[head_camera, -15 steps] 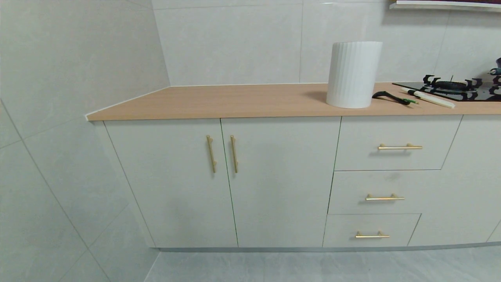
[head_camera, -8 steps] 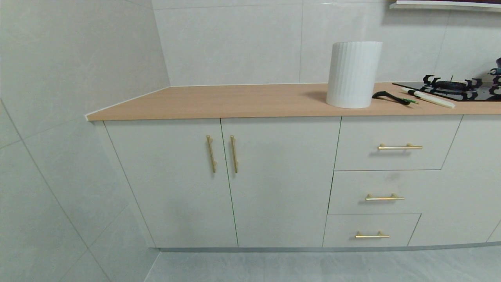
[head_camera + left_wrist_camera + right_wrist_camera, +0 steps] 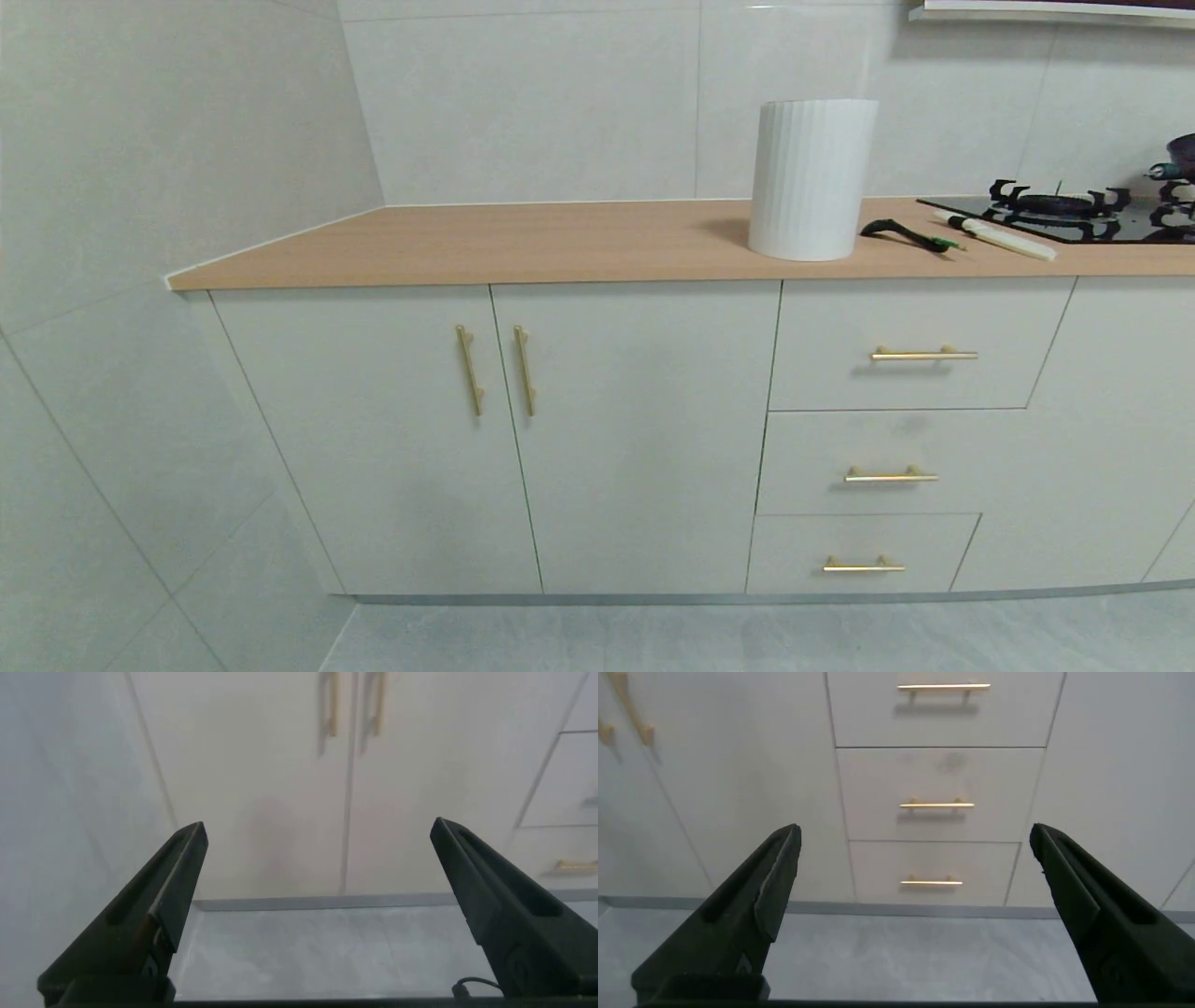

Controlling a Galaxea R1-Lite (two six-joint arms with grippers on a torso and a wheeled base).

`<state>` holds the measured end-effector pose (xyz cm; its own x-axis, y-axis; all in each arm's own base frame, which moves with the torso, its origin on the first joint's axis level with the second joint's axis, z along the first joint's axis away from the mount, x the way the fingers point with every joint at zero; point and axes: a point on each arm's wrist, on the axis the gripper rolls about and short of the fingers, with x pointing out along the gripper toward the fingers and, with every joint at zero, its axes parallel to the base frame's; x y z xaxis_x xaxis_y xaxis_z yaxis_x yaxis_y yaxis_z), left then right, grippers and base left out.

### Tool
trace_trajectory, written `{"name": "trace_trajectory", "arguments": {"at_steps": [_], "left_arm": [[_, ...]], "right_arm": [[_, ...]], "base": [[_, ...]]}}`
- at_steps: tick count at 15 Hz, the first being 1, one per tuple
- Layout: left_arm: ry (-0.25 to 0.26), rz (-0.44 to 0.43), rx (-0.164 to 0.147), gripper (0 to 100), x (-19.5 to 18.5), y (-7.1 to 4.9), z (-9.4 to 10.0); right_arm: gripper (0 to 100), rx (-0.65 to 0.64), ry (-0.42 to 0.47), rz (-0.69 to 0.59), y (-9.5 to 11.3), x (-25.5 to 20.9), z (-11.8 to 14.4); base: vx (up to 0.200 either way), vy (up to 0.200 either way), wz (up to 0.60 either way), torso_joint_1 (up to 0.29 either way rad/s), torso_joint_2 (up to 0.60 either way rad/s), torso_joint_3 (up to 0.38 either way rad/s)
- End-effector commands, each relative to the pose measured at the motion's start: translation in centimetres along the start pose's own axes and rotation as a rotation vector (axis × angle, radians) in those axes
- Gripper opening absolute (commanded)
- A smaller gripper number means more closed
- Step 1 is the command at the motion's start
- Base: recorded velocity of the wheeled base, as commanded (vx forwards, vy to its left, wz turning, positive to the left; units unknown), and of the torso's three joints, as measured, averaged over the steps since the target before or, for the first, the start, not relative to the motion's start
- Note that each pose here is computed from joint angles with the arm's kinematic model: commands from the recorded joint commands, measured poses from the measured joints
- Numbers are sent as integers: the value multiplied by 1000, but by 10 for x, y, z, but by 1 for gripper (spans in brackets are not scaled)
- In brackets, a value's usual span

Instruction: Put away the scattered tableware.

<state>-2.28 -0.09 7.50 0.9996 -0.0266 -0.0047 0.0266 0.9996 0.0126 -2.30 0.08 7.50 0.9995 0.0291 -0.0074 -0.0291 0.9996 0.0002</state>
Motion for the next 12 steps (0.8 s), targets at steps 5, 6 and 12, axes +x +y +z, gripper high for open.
{"name": "trace_trajectory", "arguments": {"at_steps": [5,6,12], "left_arm": [[0,1,0,100,0,0,0],[0,1,0,100,0,0,0],[0,1,-2,100,0,0,0]], "right_arm": [[100,2,2,0,0,0,0],[100,2,0,0,0,0,0],[100,3,0,0,0,0,0]], "base": [[0,-200,0,2,2,5],[0,-200,0,7,7,7],[0,-33,0,1,0,0]]}}
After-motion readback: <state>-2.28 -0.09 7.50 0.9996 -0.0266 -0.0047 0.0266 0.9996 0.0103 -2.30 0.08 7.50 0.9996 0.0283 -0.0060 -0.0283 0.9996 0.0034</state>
